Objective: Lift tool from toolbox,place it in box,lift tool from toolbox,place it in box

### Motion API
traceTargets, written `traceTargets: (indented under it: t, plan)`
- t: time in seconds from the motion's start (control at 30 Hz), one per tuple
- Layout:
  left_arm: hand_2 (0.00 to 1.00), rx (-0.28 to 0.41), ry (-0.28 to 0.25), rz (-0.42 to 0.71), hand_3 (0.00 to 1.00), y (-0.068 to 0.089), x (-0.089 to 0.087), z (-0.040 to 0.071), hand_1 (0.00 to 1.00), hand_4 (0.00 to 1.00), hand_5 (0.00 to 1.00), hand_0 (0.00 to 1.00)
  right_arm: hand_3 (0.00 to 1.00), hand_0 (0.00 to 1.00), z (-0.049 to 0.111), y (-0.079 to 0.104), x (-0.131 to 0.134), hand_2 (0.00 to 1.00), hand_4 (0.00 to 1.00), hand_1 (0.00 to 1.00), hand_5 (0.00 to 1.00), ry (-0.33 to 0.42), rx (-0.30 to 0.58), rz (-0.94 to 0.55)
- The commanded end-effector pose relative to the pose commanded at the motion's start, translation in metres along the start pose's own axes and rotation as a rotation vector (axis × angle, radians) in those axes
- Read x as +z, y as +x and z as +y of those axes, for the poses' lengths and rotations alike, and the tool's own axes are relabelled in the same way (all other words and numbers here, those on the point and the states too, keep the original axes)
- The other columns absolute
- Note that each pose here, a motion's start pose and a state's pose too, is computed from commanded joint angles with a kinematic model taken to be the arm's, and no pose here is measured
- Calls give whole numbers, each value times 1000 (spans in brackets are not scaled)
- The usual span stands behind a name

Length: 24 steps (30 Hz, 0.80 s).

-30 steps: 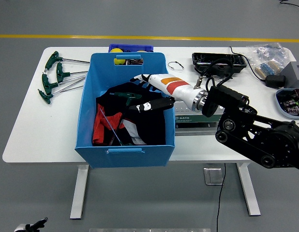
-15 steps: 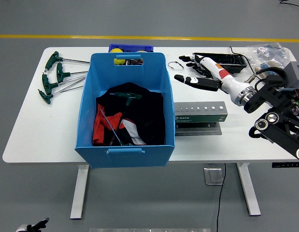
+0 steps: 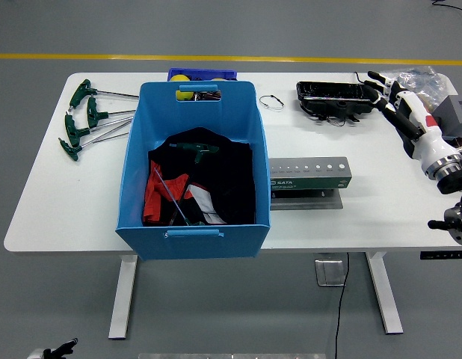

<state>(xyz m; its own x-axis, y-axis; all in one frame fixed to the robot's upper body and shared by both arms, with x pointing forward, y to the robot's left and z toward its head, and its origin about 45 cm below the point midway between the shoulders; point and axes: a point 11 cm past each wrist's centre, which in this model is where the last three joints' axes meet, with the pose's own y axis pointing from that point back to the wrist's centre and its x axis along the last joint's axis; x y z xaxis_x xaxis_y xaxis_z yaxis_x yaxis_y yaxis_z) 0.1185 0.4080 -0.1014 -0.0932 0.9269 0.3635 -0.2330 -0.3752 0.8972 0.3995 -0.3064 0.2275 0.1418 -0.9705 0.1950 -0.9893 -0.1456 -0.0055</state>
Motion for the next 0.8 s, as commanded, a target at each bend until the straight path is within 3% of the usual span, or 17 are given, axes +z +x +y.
traceTargets:
  t: [0.13,0.33,0.8]
  plan:
    - [813,0,-1,-1,611,0,0,0,835,724,548,856,918,913,15,6,13,900,998,874,804,-7,40,-57]
    - [811,-3,1,-3,610,-1,-2,0,832,723,547,854,917,906,39,2,35,897,998,872,826,-18,94,-135]
    - [810,-3,9,-21,610,0,-6,0,830,723,548,851,910,908,75,-5,69,880,998,862,857,-39,217,-244]
